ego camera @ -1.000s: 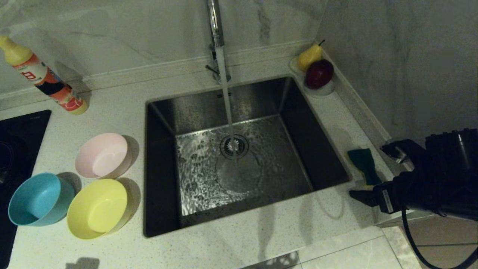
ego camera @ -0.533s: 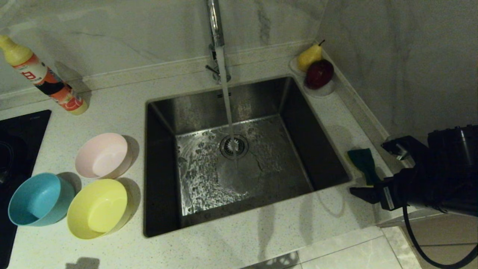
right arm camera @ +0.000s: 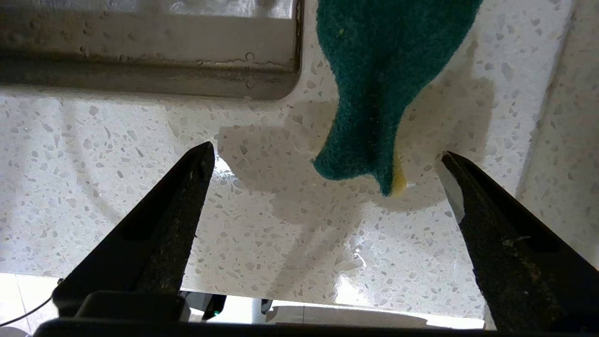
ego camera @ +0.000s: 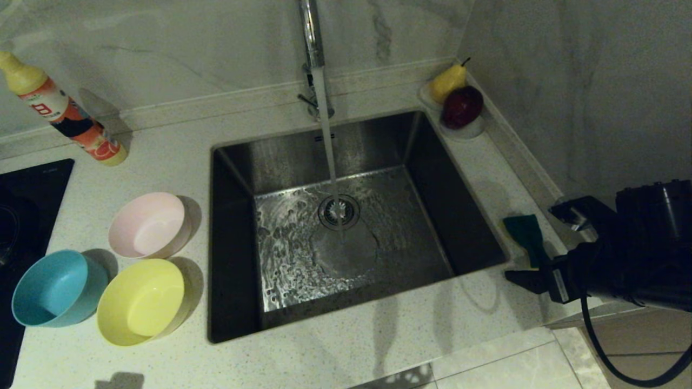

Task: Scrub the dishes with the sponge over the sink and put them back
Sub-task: Pick up a bowl and the sponge

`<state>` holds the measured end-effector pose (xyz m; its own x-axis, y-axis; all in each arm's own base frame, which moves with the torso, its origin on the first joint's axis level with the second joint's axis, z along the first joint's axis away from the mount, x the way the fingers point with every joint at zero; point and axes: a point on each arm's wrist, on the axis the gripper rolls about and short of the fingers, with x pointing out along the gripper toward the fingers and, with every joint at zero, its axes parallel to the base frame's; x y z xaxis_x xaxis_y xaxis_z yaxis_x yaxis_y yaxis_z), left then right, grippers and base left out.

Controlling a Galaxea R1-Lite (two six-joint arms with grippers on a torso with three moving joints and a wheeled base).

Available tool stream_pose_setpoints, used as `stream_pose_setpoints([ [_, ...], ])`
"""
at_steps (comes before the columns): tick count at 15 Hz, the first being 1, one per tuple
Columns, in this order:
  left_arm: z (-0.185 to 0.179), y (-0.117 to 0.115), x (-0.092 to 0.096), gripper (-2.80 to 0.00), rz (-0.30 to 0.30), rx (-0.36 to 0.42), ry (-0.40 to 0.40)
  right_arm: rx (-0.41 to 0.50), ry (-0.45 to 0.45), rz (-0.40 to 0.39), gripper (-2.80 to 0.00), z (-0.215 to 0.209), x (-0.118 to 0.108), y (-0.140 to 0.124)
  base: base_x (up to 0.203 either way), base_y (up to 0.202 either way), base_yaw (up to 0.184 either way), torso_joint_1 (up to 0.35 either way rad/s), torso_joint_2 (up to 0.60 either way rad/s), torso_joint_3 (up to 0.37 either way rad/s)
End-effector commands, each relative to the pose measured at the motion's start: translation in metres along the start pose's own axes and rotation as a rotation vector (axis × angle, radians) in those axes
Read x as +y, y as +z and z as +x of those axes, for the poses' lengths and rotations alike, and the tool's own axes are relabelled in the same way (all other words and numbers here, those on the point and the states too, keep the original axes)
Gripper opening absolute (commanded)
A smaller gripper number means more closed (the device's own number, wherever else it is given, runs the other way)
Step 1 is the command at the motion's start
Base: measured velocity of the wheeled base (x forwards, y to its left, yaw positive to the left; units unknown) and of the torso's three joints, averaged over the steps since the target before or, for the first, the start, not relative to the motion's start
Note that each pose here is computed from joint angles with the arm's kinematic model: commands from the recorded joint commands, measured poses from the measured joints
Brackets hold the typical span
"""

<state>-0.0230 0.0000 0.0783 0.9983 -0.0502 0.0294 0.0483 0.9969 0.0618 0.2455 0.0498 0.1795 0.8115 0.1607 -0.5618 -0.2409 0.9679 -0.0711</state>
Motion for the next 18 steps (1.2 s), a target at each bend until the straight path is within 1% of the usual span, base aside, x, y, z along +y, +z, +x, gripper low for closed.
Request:
stream_pose_setpoints([
  [1, 0.001, -0.004, 0.0, -2.8, 0.0, 0.014, -0.001, 0.0, 0.0, -0.001, 0.0, 0.001, 0.0, 0.0, 0.0, 0.0, 0.0, 0.0, 0.0, 0.0],
  [6, 0.001, -0.004, 0.0, -2.8, 0.0, 0.013, -0.001, 0.013, 0.002, -0.002, 0.0, 0.007, 0.001, -0.001, 0.0, 0.0, 0.0, 0.0, 0.0, 0.0],
  [7, 0.001, -0.004, 0.0, -2.8, 0.0, 0.013, -0.001, 0.012, 0.001, -0.002, -0.04, 0.009, 0.0, -0.001, 0.0, 0.0, 0.0, 0.0, 0.0, 0.0],
  [8, 0.001, -0.004, 0.0, -2.8, 0.0, 0.013, -0.001, 0.006, 0.002, -0.002, -2.8, 0.009, 0.0, 0.001, 0.0, 0.0, 0.0, 0.0, 0.0, 0.0],
  [18, 0.001, -0.004, 0.0, -2.8, 0.0, 0.014, -0.001, 0.009, 0.001, -0.003, -2.8, 0.01, 0.0, 0.002, 0.0, 0.0, 0.0, 0.0, 0.0, 0.0],
])
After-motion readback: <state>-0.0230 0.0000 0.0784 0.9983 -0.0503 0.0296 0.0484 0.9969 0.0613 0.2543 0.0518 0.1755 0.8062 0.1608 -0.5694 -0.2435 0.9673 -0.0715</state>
